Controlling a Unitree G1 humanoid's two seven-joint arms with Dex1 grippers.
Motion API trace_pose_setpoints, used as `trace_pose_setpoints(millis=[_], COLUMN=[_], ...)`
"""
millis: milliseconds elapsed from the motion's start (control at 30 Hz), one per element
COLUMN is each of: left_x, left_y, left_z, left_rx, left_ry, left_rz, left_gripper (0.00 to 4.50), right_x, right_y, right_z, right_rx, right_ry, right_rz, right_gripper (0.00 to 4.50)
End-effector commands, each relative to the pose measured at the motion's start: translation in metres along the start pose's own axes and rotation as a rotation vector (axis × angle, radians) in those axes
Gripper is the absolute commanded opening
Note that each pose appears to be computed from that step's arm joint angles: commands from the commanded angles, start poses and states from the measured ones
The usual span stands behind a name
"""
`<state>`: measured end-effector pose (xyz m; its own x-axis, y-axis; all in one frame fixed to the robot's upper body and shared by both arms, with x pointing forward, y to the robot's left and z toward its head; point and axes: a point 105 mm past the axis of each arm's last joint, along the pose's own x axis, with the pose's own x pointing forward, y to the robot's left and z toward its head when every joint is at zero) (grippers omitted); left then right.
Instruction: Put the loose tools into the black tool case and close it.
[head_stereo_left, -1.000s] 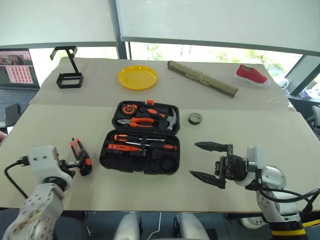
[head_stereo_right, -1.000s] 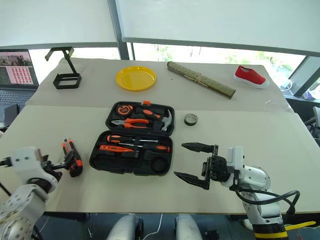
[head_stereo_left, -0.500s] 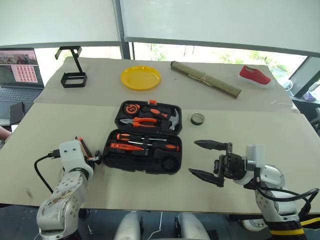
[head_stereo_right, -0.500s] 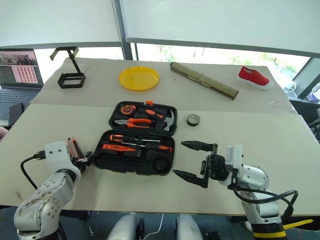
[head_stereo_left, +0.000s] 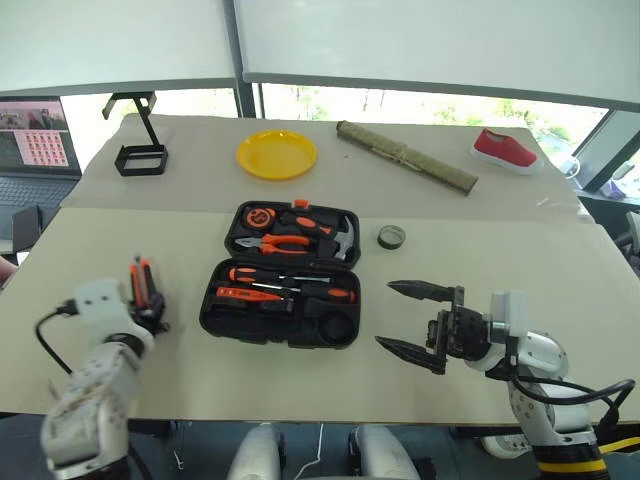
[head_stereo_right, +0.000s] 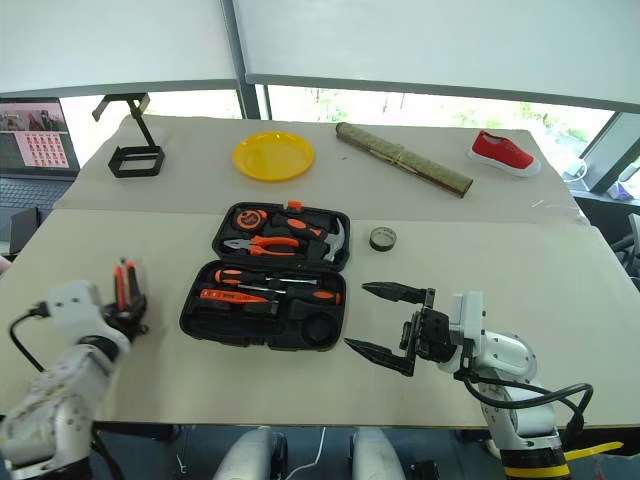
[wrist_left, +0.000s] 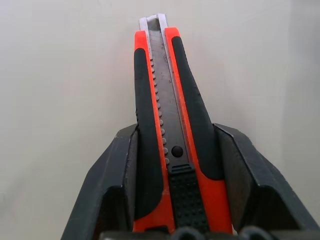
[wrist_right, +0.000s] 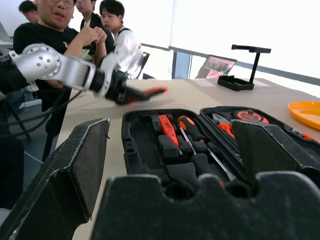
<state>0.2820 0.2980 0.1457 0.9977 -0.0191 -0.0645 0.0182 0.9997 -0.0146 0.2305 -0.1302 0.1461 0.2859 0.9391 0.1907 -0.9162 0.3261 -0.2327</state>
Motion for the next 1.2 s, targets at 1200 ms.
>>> trace_pose_setpoints(millis=[1200], left_x=[-0.004], left_y=[-0.128], left_z=[-0.044], left_rx=[0.956], left_ry=[0.298], left_rz=[-1.557], left_gripper=[1.78], right_x=[-0.025], right_y=[0.025], right_z=[0.019], right_rx=[0.004], right_ry=[0.114], right_rz=[-0.061], right_gripper=[4.50])
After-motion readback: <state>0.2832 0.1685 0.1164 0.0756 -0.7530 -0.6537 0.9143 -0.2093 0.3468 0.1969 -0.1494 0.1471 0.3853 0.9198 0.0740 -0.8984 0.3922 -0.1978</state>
